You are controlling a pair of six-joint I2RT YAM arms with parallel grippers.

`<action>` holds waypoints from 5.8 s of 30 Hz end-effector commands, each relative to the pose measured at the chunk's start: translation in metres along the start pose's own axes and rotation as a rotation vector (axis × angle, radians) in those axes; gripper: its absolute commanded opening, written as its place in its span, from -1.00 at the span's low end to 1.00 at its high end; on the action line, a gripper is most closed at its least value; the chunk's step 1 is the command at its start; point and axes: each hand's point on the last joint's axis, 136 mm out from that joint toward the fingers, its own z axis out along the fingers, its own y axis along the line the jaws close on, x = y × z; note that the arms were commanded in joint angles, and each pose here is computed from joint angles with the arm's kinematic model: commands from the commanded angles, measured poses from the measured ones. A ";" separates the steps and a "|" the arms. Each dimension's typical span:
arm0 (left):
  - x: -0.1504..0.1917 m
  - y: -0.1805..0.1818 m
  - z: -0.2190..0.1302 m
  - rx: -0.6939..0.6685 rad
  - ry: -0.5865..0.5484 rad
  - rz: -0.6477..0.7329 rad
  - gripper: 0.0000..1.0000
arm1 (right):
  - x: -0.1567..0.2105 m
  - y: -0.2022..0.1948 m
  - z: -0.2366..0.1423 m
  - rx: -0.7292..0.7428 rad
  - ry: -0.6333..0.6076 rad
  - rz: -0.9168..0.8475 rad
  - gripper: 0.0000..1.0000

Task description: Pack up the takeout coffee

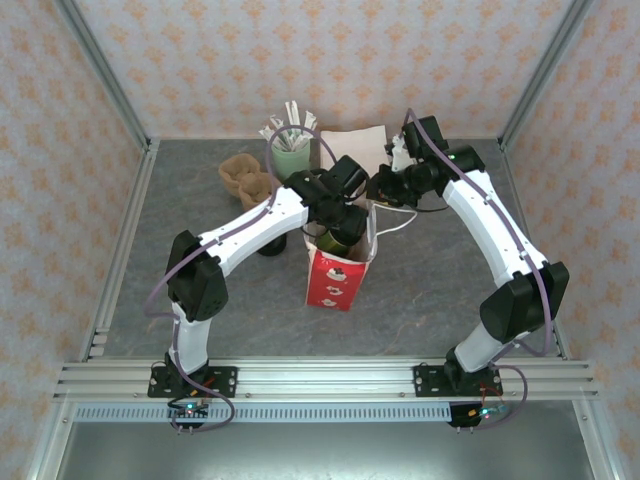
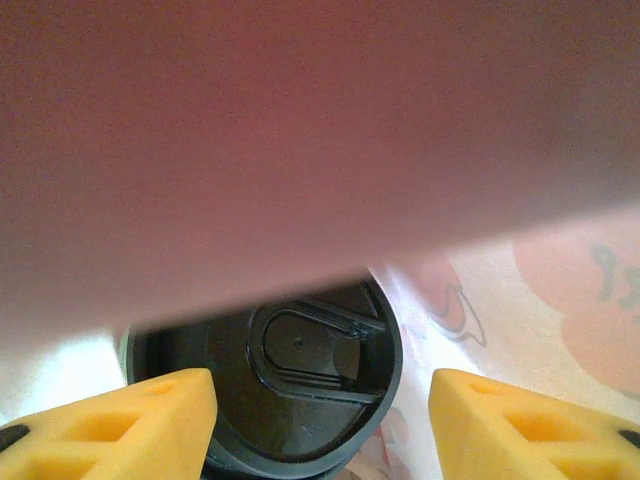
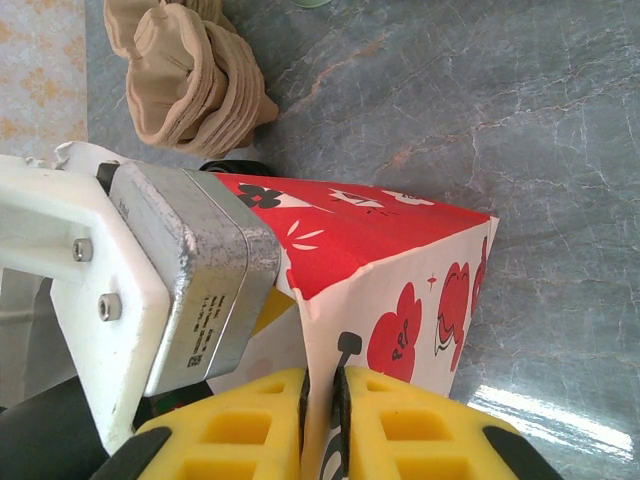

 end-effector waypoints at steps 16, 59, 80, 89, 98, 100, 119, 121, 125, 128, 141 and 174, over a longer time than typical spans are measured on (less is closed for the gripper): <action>0.040 0.040 0.013 -0.201 0.127 0.091 0.56 | -0.004 0.009 -0.008 -0.018 -0.029 -0.016 -0.63; 0.033 0.051 0.020 -0.153 0.133 -0.086 0.02 | 0.000 0.008 -0.011 -0.017 -0.042 -0.020 -0.63; 0.002 0.043 -0.012 -0.092 0.028 -0.162 -0.06 | 0.003 0.012 -0.012 -0.013 -0.050 -0.077 -0.63; 0.006 0.050 -0.015 -0.153 0.050 -0.123 0.06 | 0.003 0.011 -0.011 -0.012 -0.051 -0.087 -0.63; 0.010 0.056 -0.023 -0.232 0.070 -0.065 0.41 | 0.003 0.013 -0.011 -0.010 -0.054 -0.096 -0.63; 0.014 0.060 -0.021 -0.256 0.091 -0.064 0.48 | 0.002 0.014 -0.012 -0.011 -0.055 -0.100 -0.63; 0.018 0.084 -0.022 -0.446 0.132 -0.036 1.00 | 0.002 0.020 -0.013 -0.017 -0.062 -0.138 -0.63; 0.019 0.085 -0.021 -0.452 0.132 -0.045 1.00 | 0.002 0.021 -0.013 -0.018 -0.061 -0.140 -0.63; 0.024 0.087 -0.015 -0.449 0.145 -0.064 1.00 | 0.003 0.023 -0.014 -0.020 -0.063 -0.148 -0.63; 0.030 0.087 -0.007 -0.430 0.161 -0.084 1.00 | 0.003 0.023 -0.013 -0.021 -0.061 -0.150 -0.63; 0.037 0.074 0.008 -0.295 0.159 -0.131 1.00 | 0.003 0.024 -0.011 -0.024 -0.057 -0.155 -0.63; 0.011 0.080 0.012 -0.315 0.074 -0.181 0.72 | 0.004 0.024 -0.009 -0.023 -0.052 -0.171 -0.63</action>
